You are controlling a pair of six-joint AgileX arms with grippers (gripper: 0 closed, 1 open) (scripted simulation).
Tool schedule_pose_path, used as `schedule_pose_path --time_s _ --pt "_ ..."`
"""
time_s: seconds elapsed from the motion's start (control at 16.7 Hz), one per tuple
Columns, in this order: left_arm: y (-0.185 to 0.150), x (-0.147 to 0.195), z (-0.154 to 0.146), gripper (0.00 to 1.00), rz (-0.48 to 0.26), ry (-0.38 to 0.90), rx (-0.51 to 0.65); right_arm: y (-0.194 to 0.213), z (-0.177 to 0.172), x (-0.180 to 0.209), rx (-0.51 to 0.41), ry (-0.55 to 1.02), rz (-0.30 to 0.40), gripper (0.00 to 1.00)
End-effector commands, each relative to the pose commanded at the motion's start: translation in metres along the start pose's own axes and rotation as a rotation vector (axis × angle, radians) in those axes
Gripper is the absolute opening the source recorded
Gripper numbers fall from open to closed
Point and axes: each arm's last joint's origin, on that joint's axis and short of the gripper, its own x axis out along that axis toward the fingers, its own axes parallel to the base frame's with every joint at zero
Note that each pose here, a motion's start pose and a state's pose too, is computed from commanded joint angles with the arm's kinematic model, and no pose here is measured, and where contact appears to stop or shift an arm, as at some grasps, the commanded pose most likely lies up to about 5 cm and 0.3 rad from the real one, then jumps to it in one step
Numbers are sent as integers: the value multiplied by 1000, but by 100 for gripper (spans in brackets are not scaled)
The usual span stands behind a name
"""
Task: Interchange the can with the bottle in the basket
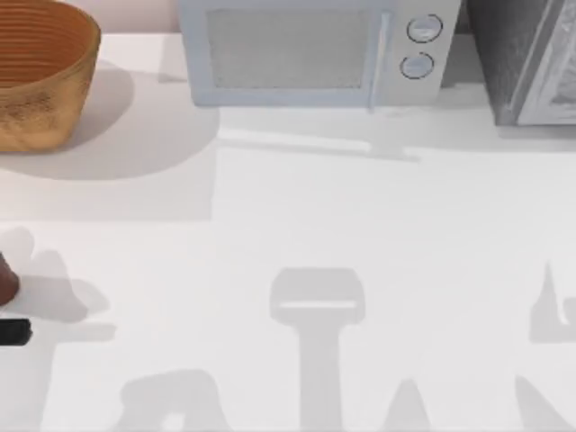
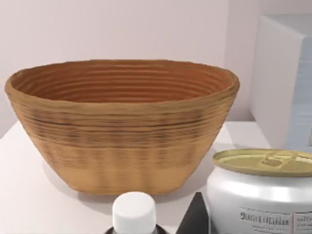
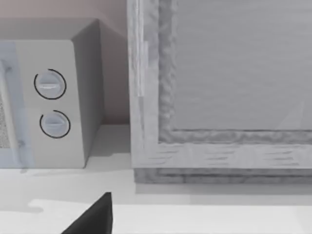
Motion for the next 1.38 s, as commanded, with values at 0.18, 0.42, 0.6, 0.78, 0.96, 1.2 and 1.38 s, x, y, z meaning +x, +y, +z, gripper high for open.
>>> schedule_pose_path --time_s 0.18,0.42,0.6,0.78,0.96,1.2,1.38 --pt "0 0 0 0 0 0 0 0 0 0 0 0 0 100" --pt "0 0 -1 0 -1 6 2 0 0 0 0 0 0 100" --pt "-1 3 8 0 -26 2 8 0 0 0 0 0 0 100" --pt "-5 11 26 0 -82 -3 15 0 0 0 0 0 0 100" --pt "-9 24 46 0 -157 -12 19 0 0 0 0 0 0 100" --pt "-16 49 66 0 -259 -18 22 0 0 0 0 0 0 100" --pt "-22 69 74 0 -324 -9 20 0 0 0 0 0 0 100"
